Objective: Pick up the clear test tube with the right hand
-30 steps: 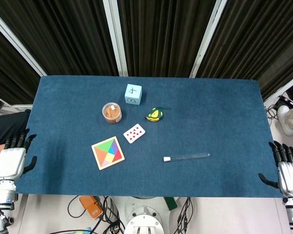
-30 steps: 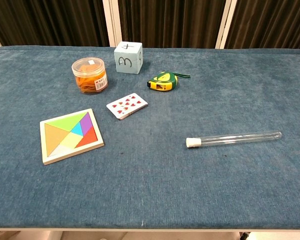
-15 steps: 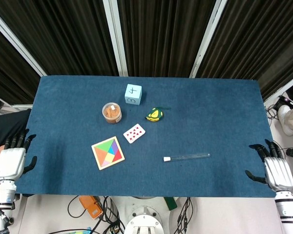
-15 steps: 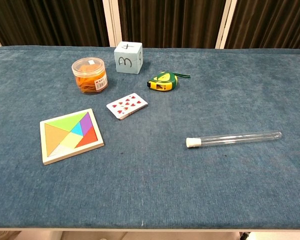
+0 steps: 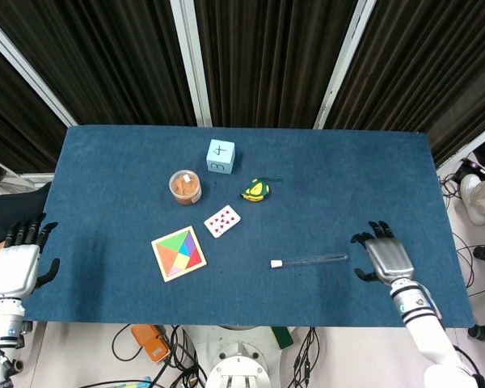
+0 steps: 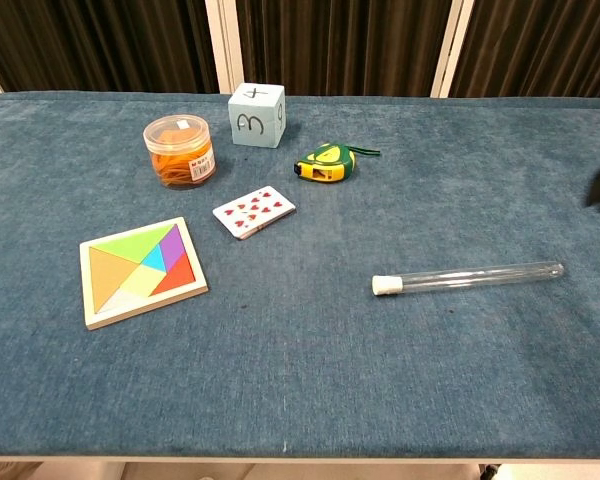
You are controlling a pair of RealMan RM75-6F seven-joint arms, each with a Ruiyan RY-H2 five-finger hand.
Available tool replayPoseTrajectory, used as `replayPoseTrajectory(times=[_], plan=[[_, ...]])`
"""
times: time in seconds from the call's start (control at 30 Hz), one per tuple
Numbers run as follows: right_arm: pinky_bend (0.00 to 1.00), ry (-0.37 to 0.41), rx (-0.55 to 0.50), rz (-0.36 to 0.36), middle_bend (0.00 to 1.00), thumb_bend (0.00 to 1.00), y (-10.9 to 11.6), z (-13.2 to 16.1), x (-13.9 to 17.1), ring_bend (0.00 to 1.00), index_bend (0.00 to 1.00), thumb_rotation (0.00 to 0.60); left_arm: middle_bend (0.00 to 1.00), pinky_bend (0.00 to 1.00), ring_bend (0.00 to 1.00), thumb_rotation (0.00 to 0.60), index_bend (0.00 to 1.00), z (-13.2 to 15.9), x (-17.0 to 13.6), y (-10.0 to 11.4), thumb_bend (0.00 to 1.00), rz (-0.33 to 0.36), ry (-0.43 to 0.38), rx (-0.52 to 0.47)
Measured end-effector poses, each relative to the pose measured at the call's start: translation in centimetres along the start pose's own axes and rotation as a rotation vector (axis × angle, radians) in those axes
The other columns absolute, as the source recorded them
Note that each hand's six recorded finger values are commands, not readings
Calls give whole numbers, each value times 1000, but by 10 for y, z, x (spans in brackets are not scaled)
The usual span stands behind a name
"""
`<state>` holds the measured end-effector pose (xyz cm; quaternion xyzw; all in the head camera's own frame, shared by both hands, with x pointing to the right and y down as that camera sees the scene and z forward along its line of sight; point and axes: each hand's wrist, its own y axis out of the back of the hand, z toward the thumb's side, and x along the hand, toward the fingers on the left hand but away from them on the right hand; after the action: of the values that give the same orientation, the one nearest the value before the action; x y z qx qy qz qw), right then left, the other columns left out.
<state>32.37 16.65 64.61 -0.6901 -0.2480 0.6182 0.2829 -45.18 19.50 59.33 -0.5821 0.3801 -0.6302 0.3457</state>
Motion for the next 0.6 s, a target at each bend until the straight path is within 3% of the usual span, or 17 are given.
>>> replayPoseTrajectory(times=[0.3,0.6], plan=[[0,82,42,42,396,442,-14,48,-22,140,421,600,5,37,0,600,141,0,0,0,369,0,-1,0],[0,62,64,73,399,476,-27,50,-32,147,436,600,4,37,0,600,141,0,0,0,368,-2,-1,1]])
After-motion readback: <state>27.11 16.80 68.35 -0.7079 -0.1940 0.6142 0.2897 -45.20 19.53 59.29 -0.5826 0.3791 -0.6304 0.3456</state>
